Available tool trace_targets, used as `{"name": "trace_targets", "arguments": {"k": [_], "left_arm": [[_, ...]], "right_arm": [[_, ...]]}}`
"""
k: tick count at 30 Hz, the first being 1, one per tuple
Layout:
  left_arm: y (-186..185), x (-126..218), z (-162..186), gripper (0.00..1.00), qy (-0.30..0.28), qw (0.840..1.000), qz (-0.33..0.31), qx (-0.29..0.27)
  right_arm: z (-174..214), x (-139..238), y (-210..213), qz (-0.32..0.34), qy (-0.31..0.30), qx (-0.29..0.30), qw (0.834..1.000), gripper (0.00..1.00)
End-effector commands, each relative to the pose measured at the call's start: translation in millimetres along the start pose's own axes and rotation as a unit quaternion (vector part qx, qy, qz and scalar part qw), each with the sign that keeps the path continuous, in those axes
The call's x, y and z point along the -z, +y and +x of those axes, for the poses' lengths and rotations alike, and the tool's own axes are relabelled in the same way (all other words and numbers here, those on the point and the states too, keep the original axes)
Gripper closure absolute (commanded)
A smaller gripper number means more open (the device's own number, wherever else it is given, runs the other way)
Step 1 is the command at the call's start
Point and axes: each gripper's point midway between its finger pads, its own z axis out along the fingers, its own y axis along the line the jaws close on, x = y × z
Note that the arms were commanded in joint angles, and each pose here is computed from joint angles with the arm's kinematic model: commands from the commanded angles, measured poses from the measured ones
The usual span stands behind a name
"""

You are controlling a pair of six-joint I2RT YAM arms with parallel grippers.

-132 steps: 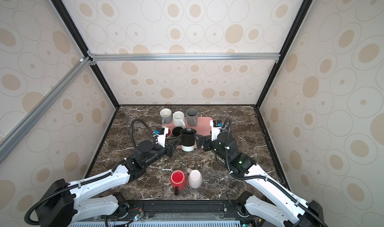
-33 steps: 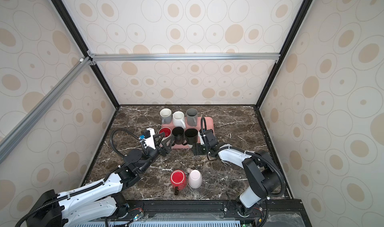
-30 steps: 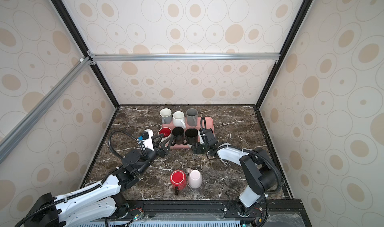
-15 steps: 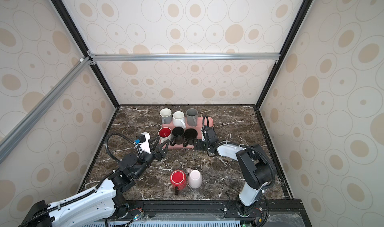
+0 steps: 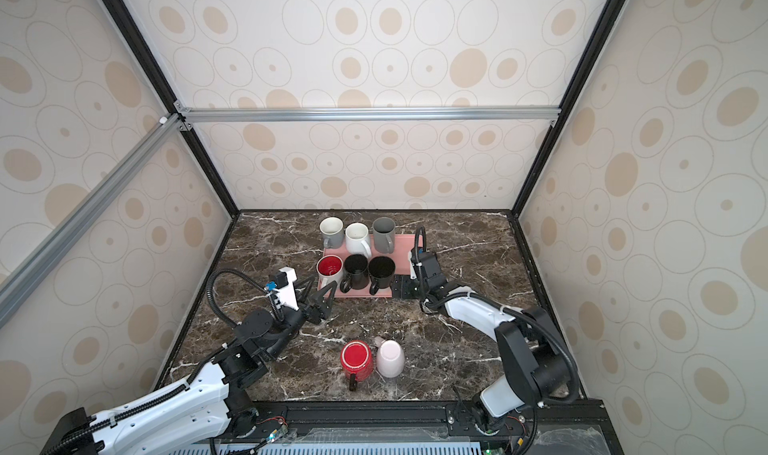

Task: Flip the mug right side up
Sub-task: 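Withdraw the left gripper while the right gripper moves toward the upside-down red mug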

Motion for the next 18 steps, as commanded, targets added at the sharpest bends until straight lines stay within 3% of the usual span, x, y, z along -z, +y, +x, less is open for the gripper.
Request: {"name": "trace_targets", "arguments": {"k": [1,3,5,11,15,18], "left_arm": [[2,2,-9,0.18,-0.012,1.0,-0.006,0.007],[2,4,-9,0.14,-0.012,1.0,-0.007,0.008],[2,5,-9,0.01,-0.01,1.0,-0.005,0.009],[5,9,-5,0.01,0.004,1.0,-0.013,0.006],[11,15,-9,0.01,0.001,1.0,-0.03,0.007],[27,23,-23,0.01,-0.019,0.997,-0.076,0.012]], "right_arm": [[14,21,10,-0.03,0.02,0.004,0.999,0.12],[21,34,22,-0.052,0.028,0.016,0.998,0.12],[31,46,34,-0.068,0.042,0.038,0.996,0.11],[73,83,74,-0.088,0.098,0.169,0.977,0.1],[108,108,103,-0.096,0.12,0.312,0.938,0.05],[127,116,116,-0.092,0.131,0.388,0.908,0.01]]}}
